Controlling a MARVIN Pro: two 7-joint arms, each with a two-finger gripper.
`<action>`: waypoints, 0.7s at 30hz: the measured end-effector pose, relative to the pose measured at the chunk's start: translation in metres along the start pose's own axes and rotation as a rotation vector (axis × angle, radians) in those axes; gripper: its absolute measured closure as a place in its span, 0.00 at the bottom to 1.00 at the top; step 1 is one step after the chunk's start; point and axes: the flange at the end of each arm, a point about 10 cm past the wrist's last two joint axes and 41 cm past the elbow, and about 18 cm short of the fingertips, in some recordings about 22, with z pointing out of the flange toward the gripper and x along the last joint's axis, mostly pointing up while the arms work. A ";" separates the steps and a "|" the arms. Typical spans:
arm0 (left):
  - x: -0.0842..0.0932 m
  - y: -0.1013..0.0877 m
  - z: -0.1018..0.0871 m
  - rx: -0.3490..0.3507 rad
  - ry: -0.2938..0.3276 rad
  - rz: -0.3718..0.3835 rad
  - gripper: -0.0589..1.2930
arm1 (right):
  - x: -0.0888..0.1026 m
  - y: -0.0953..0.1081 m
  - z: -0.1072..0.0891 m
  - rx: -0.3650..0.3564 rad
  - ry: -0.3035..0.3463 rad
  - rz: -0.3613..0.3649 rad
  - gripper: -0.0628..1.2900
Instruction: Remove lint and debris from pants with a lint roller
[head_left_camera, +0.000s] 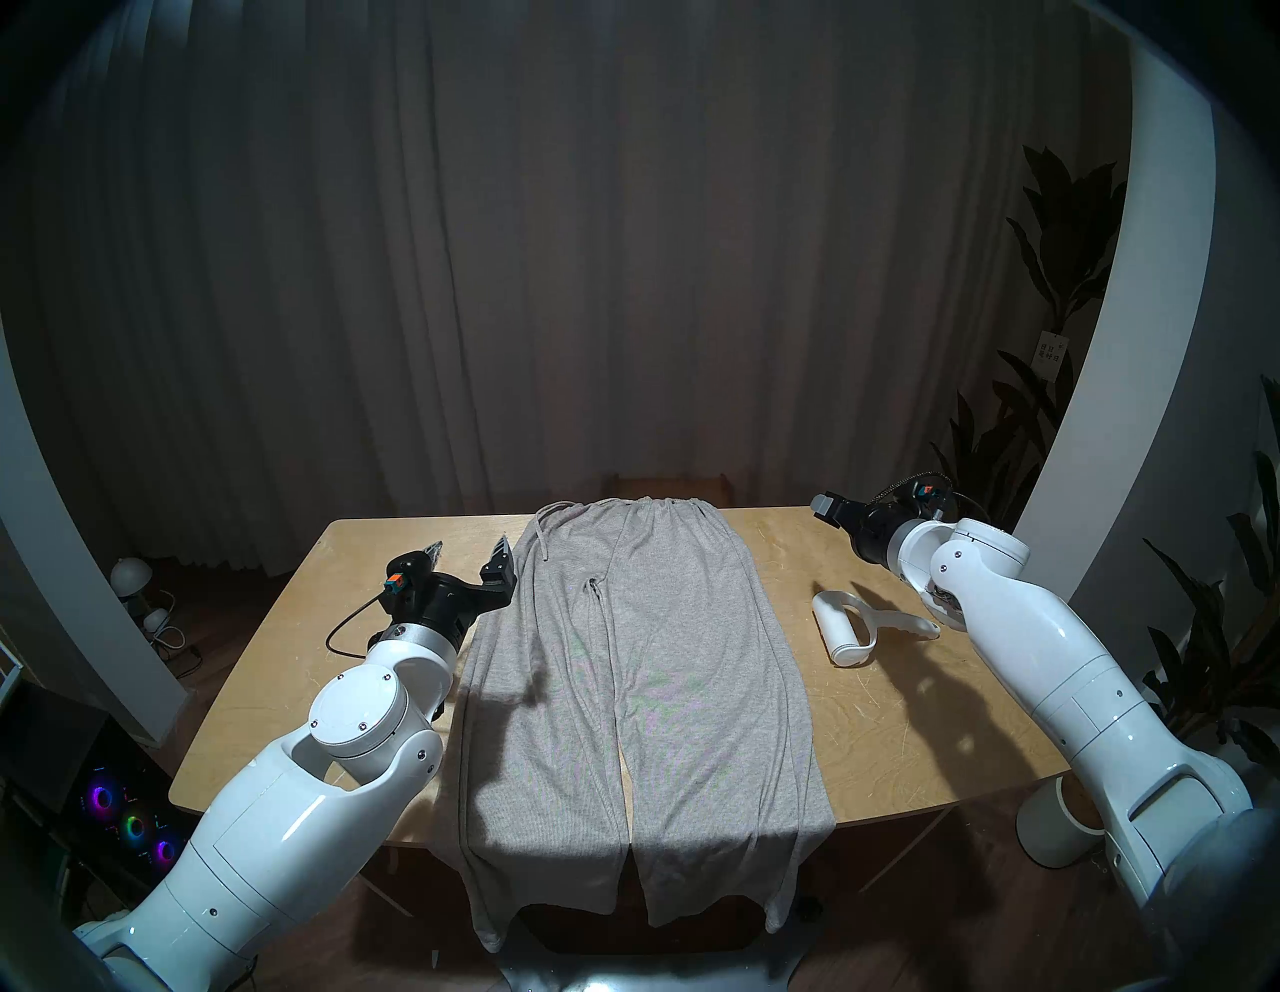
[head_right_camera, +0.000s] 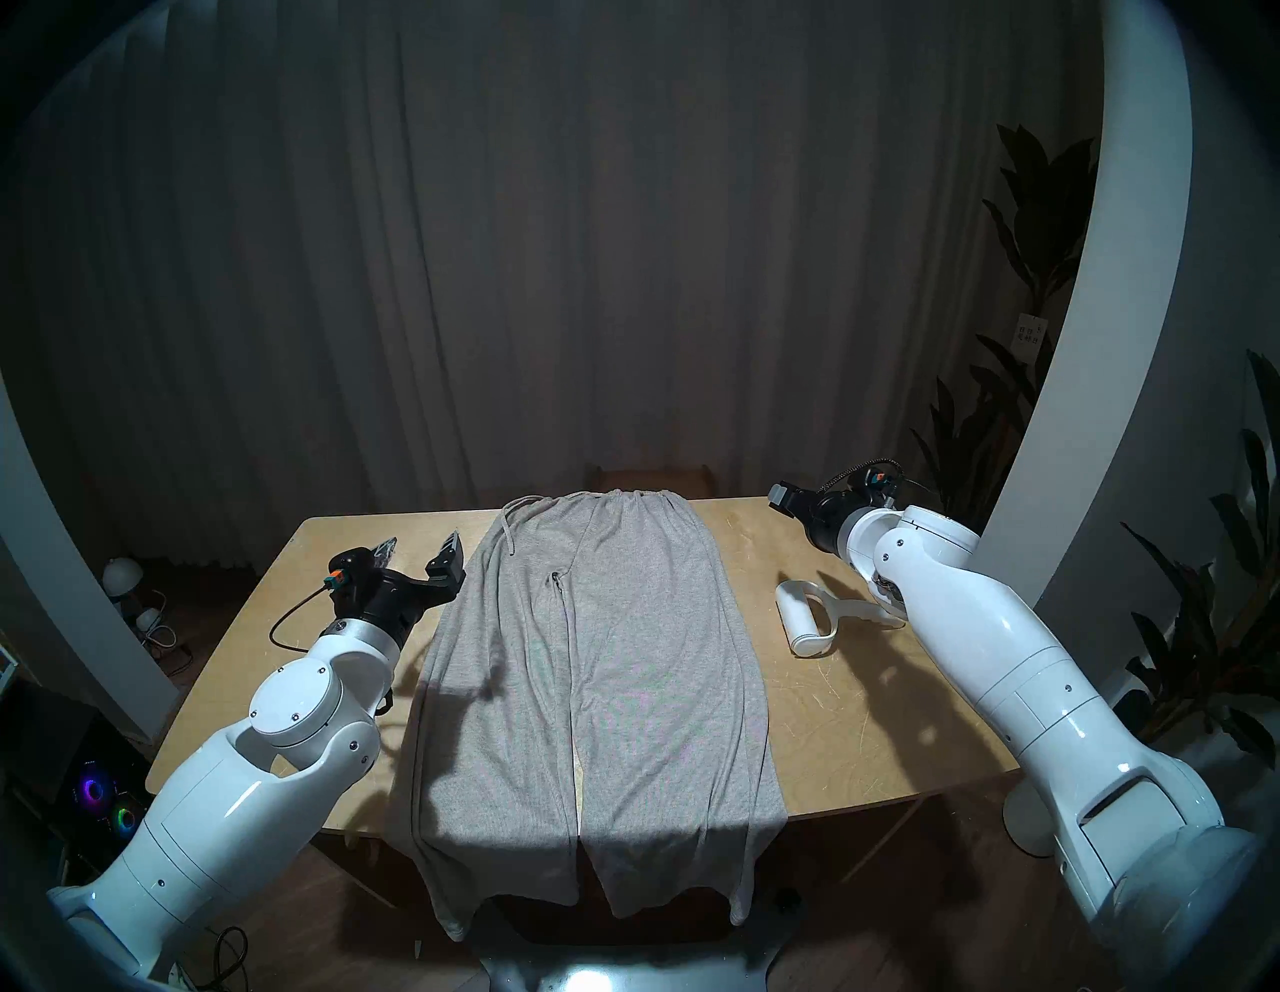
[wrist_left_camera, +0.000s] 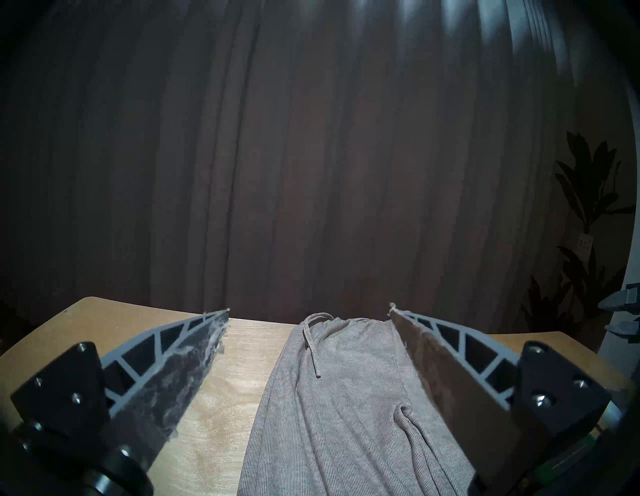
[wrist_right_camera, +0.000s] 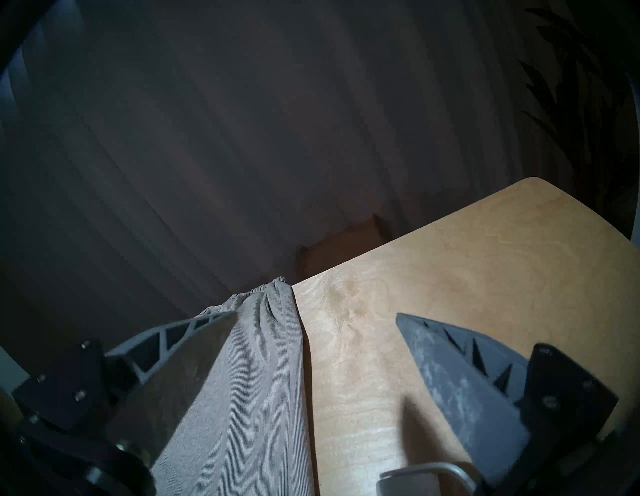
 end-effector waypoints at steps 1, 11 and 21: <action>0.000 0.000 0.000 0.002 0.001 0.000 0.06 | 0.000 -0.002 0.001 0.006 0.005 -0.031 0.07; 0.004 -0.004 0.007 0.031 0.014 0.006 0.06 | -0.019 -0.012 0.007 0.073 0.051 -0.373 0.07; 0.012 -0.011 0.019 0.069 0.042 0.011 0.06 | -0.009 0.008 0.007 0.084 0.166 -0.499 0.07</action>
